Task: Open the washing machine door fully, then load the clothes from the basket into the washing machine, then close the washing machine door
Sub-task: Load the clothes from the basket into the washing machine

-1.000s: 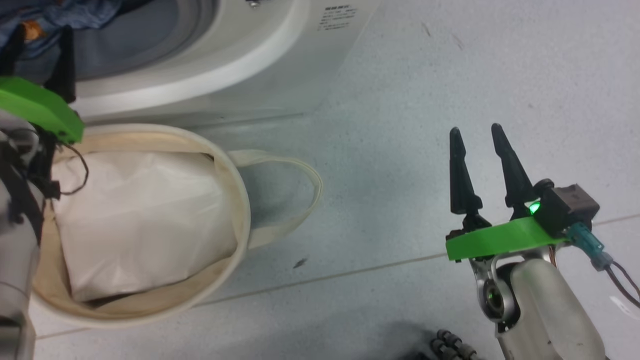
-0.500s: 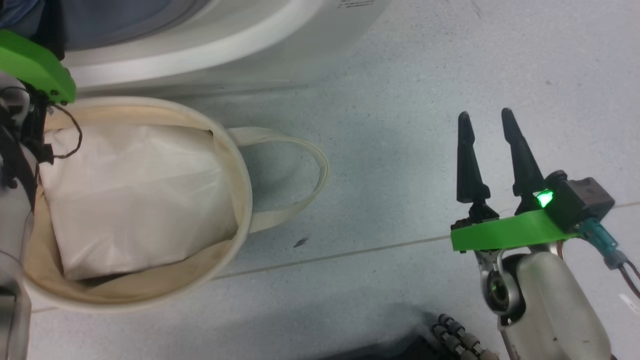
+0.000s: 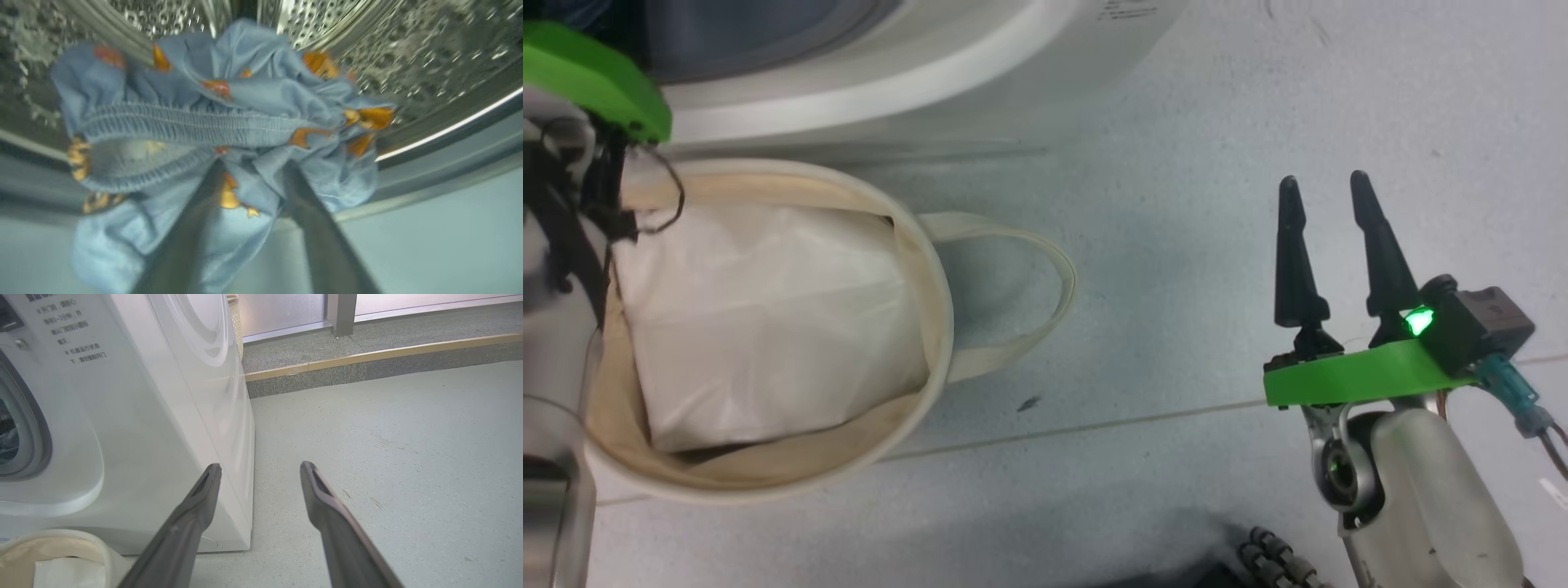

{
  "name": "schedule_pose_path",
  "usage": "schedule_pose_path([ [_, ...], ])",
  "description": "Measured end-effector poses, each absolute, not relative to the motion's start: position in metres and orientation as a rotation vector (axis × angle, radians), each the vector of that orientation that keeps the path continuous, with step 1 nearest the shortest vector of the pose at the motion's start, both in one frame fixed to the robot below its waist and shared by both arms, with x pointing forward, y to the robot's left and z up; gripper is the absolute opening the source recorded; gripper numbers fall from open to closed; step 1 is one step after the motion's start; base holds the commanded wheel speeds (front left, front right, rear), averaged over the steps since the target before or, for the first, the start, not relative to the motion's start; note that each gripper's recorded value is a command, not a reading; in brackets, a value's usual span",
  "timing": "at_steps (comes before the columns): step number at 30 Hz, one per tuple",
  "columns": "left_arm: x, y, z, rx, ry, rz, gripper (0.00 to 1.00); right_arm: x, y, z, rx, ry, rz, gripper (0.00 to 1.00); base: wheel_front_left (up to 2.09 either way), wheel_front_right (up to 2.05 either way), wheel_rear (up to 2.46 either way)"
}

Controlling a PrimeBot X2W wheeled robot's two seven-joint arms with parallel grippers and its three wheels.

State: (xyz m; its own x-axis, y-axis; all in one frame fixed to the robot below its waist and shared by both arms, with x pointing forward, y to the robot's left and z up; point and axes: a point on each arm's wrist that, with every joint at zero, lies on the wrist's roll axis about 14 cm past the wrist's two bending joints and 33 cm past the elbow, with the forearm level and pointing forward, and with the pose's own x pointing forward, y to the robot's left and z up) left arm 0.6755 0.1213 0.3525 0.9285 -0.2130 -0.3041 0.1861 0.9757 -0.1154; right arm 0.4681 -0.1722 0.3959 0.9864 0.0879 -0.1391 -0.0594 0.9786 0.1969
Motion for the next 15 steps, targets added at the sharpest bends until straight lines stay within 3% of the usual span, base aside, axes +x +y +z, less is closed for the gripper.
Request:
schedule_pose_path([
  [7, 0.686, 0.099, 0.421, -0.083, 0.161, -0.26, 0.0, 0.466, -0.165, 0.412, 0.2, 0.117, 0.096, 1.0, 0.0, 0.0, 0.0],
  [15, 0.694, 0.105, 0.406, -0.069, 0.19, -0.244, 0.0, 0.462, -0.173, 0.406, 0.197, 0.137, 0.074, 1.0, 0.0, 0.0, 0.0],
])
